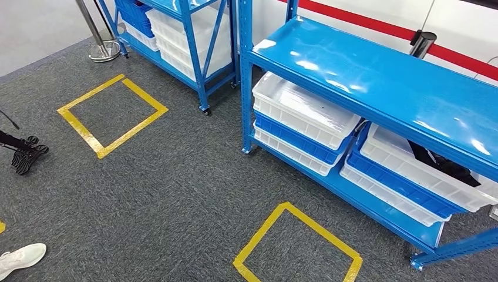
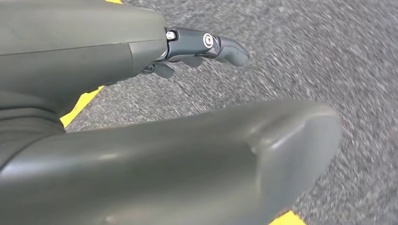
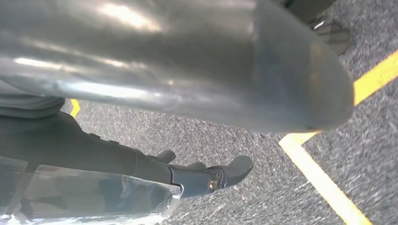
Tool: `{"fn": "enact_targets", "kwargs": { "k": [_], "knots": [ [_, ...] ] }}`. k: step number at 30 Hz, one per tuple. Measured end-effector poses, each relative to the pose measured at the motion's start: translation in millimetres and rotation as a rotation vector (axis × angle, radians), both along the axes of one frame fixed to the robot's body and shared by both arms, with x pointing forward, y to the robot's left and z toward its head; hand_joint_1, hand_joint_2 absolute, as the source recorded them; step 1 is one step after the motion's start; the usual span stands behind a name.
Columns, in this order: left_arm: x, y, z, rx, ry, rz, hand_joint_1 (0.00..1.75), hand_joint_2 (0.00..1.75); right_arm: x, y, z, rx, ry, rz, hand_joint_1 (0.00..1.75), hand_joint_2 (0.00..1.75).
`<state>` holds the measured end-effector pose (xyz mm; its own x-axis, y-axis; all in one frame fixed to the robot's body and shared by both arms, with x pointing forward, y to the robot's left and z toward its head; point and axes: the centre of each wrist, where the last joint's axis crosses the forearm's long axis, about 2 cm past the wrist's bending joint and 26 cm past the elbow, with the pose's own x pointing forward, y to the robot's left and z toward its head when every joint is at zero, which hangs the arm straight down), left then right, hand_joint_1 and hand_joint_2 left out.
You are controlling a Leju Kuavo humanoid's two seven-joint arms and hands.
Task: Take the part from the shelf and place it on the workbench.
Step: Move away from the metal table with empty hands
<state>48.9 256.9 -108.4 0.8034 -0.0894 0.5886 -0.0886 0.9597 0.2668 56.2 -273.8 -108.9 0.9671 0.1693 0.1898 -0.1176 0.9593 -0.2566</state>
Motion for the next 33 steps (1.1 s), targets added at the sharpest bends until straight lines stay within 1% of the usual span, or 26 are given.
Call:
{"fn": "enact_targets", "kwargs": {
  "k": [6,11,19,26,33],
  "knots": [
    [3.6,-0.1,0.5,-0.001,-0.009,-0.009,0.00,0.00,0.3,-0.1,0.0,-0.001,0.001,-0.002,0.00,0.00],
    [0.5,-0.2,0.0,-0.005,-0.002,-0.011,0.00,0.00,-0.5,1.8,0.0,0.003,0.004,-0.002,0.00,0.00],
    [1.2,1.9,0.0,-0.002,-0.005,-0.014,0.00,0.00,-2.6,5.1,-0.1,0.008,0.009,0.000,0.00,0.00],
    [-1.0,-0.7,-0.1,-0.008,0.000,-0.013,0.00,0.00,0.1,1.6,0.1,0.000,0.003,0.002,0.00,0.00],
    [0.9,-2.9,0.3,-0.011,-0.004,-0.013,0.00,0.00,0.8,-0.8,0.1,-0.004,0.001,0.003,0.00,0.00]
  ]
}}
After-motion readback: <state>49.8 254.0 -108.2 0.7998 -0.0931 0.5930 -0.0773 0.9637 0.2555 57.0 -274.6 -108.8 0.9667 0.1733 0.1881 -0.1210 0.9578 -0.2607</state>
